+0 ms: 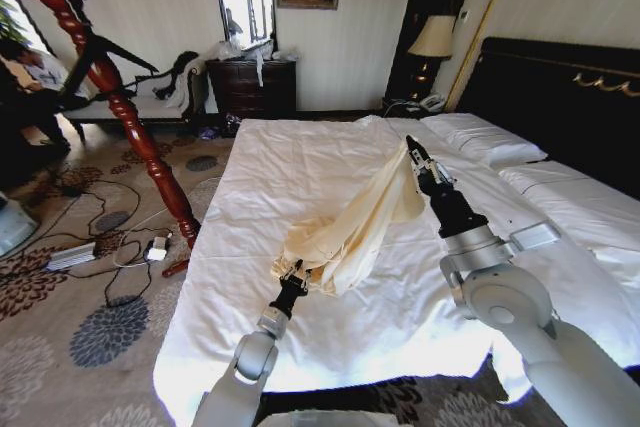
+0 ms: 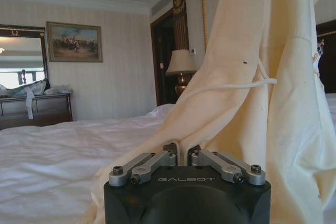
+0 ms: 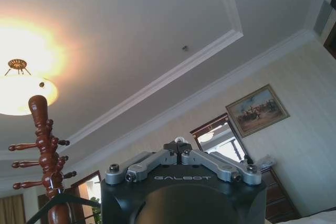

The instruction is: Pick up the clothes from the bed and hang them on the clothes hanger.

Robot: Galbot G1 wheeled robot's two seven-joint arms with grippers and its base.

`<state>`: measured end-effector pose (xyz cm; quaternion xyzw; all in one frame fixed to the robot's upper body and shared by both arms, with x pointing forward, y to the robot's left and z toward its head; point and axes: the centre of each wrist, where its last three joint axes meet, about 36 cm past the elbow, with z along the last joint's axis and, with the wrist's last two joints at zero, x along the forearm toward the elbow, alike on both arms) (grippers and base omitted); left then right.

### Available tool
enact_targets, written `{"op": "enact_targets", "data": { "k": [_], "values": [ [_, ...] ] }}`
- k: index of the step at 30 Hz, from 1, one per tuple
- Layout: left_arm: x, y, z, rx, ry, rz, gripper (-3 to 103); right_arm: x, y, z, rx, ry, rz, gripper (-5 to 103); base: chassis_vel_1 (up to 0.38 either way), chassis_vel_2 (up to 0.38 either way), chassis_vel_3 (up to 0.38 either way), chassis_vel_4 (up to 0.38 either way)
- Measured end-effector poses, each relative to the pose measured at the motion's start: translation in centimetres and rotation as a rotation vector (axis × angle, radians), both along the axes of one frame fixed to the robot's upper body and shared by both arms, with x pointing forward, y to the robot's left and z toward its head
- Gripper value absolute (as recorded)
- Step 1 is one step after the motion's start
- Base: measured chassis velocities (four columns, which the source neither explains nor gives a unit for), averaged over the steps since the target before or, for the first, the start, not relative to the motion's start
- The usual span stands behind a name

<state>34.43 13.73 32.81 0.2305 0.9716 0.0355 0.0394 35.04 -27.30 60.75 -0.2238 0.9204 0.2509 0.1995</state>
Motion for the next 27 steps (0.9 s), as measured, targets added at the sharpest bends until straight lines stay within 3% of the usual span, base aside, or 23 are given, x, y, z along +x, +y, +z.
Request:
{"op": "enact_targets", "data": {
  "k": [3, 6, 10, 11, 16, 17, 21, 23, 25, 27],
  "values": [
    [-0.8, 0.4, 0.9, -0.022, 0.005, -0.015, 2, 0.4, -0.3, 0.0, 0.0, 0.005, -0.02, 0, 0.0, 0.0, 0.0, 0.0],
    [-1.9, 1.2, 2.2, -0.06, 0.023, -0.038, 1, 0.9, -0.8, -0.2, -0.001, 0.015, -0.046, 0, 0.0, 0.0, 0.0, 0.0],
    [-3.4, 3.8, 6.7, -0.166, 0.037, -0.067, 0, 1.8, -1.5, -1.0, -0.003, 0.043, -0.101, 0, 0.0, 0.0, 0.0, 0.0],
    [-3.4, 3.8, 6.7, -0.166, 0.037, -0.067, 0, 1.8, -1.5, -1.0, -0.003, 0.043, -0.101, 0, 0.0, 0.0, 0.0, 0.0],
    [-5.1, 6.8, 14.4, -0.307, 0.037, -0.171, 0, 2.7, -2.1, -2.3, -0.021, 0.067, -0.147, 0, 0.0, 0.0, 0.0, 0.0],
    [-5.1, 6.8, 14.4, -0.307, 0.037, -0.171, 0, 2.7, -2.1, -2.3, -0.021, 0.067, -0.147, 0, 0.0, 0.0, 0.0, 0.0],
    [-6.0, 8.1, 19.8, -0.446, 0.034, -0.237, 0, 3.3, -2.4, -2.7, -0.019, 0.077, -0.162, 0, 0.0, 0.0, 0.0, 0.0],
    [-6.1, 8.3, 20.6, -0.471, 0.036, -0.247, 0, 3.4, -2.4, -2.8, -0.019, 0.079, -0.163, 0, 0.0, 0.0, 0.0, 0.0],
    [-6.7, 8.7, 22.8, -0.571, 0.05, -0.28, 0, 3.4, -2.5, -2.8, -0.022, 0.082, -0.164, 0, 0.0, 0.0, 0.0, 0.0],
    [-6.7, 9.0, 23.2, -0.636, 0.088, -0.281, 0, 3.4, -2.5, -2.9, -0.024, 0.085, -0.164, 0, 0.0, 0.0, 0.0, 0.0]
  ]
}}
